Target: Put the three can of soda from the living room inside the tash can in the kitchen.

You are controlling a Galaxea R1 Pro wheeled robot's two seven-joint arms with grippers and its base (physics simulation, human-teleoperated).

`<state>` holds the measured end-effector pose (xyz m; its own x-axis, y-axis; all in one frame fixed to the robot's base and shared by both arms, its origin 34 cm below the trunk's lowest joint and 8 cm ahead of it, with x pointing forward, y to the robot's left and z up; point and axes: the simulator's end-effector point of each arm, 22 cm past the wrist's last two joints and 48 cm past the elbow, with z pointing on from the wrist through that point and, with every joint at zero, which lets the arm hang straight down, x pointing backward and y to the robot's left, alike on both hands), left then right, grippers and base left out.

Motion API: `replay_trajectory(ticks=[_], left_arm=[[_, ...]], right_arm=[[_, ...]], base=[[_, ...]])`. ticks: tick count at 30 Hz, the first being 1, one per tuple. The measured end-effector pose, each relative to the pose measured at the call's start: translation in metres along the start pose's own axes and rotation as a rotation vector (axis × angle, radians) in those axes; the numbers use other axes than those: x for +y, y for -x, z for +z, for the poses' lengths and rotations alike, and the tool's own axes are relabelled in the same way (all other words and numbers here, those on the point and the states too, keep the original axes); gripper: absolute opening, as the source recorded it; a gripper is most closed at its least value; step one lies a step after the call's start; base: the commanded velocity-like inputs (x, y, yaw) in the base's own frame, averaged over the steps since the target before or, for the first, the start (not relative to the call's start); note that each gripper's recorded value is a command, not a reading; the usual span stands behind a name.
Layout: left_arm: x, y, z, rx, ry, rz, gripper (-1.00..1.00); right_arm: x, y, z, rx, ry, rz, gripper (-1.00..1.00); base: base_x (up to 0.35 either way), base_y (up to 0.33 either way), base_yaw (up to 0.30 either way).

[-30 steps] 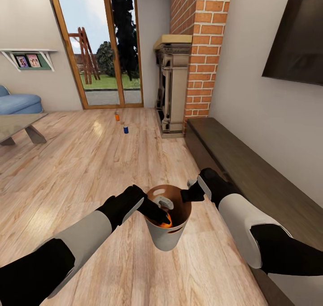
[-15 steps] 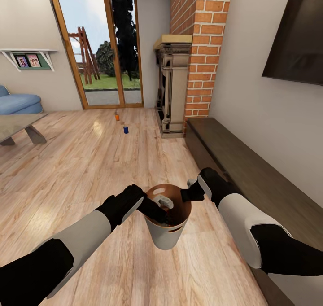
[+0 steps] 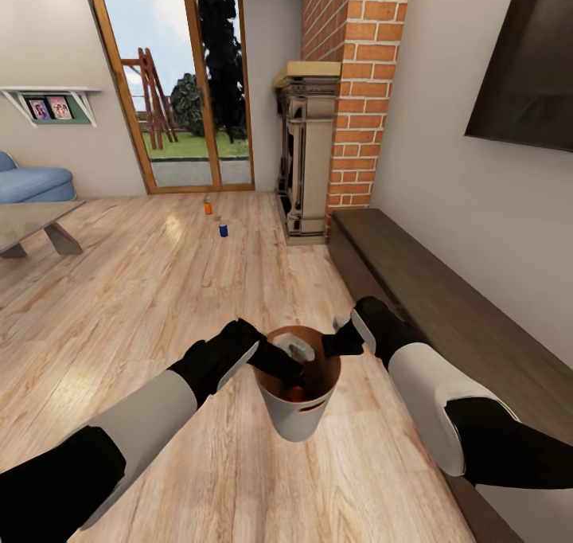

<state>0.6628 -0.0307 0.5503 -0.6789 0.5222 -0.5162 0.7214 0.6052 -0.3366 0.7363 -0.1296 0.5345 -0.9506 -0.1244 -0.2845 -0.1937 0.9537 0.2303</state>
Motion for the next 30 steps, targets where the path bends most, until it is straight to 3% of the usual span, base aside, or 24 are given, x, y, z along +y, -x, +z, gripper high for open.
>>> replay_trajectory(ticks=[4,5,9,13,21,27,29,30], left_arm=[[-0.003,0.023,-0.02,-0.059,0.009,0.057,1.0],[0.002,0.03,-0.033,-0.084,0.022,0.077,1.0],[0.017,0.04,-0.056,-0.134,0.047,0.078,1.0],[0.038,0.048,-0.08,-0.186,0.077,0.063,1.0],[0.081,0.043,-0.115,-0.239,0.134,0.01,1.0],[0.114,0.01,-0.137,-0.282,0.189,-0.04,1.0],[0.128,-0.008,-0.143,-0.304,0.223,-0.058,1.0],[0.144,-0.027,-0.152,-0.338,0.272,-0.08,1.0]], right_arm=[[0.002,0.0,0.0,0.0,0.009,0.006,-1.0],[0.002,0.0,0.0,0.0,0.012,0.009,-1.0],[0.0,-0.001,0.001,0.002,0.004,0.005,-1.0],[0.0,-0.002,0.001,0.003,0.006,0.007,-1.0],[-0.002,-0.002,0.001,0.004,0.002,0.007,-1.0],[-0.005,-0.003,0.002,0.006,0.0,0.011,-1.0],[-0.006,-0.004,0.002,0.007,-0.001,0.012,-1.0],[-0.007,-0.005,0.002,0.007,0.0,0.015,-1.0]], base=[[0.0,0.0,0.0],[0.0,0.0,0.0],[0.0,0.0,0.0],[0.0,0.0,0.0],[0.0,0.0,0.0],[0.0,0.0,0.0],[0.0,0.0,0.0],[0.0,0.0,0.0]])
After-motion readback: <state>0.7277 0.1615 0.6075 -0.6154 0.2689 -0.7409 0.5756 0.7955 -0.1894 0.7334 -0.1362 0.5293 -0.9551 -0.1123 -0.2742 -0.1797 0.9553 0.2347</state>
